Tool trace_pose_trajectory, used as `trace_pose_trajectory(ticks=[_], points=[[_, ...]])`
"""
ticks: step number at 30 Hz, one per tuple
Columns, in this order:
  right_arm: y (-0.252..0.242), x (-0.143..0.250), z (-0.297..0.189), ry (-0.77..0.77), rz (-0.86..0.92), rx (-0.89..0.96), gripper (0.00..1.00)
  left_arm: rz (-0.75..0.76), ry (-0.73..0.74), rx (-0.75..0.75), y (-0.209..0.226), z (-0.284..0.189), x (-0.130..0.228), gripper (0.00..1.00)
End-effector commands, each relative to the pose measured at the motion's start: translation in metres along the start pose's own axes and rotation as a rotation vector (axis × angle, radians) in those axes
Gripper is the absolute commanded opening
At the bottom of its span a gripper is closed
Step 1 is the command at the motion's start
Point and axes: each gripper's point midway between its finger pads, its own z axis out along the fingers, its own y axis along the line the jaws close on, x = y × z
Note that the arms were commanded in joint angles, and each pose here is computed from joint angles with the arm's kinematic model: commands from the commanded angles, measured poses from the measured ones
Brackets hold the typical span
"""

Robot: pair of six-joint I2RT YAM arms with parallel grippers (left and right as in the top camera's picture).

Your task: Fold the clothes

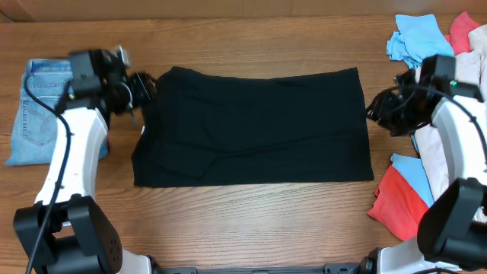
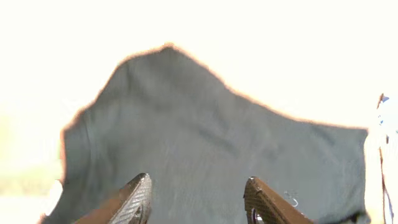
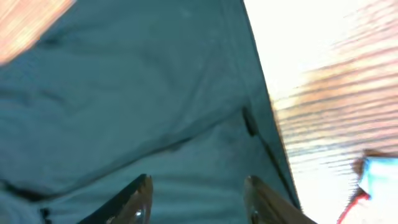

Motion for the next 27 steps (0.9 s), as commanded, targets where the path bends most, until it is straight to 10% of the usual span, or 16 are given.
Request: trace_pose_trajectory(ticks=[1, 15, 27], points=[[0.016, -0.011, -0.028, -0.053, -0.068, -0.009, 0.54, 0.086, -0.051, -0.040, -0.001, -0.002, -0.033, 0.54], [0.032, -0.060, -0.039, -0.090, -0.139, 0.003, 0.75, 0.052, 0.135, 0.032, 0.007, 0.072, -0.054, 0.59], [0.019, -0.131, 0.077, -0.108, -0.208, -0.001, 0.81, 0.004, 0.272, 0.118, 0.006, 0.117, -0.021, 0.65]])
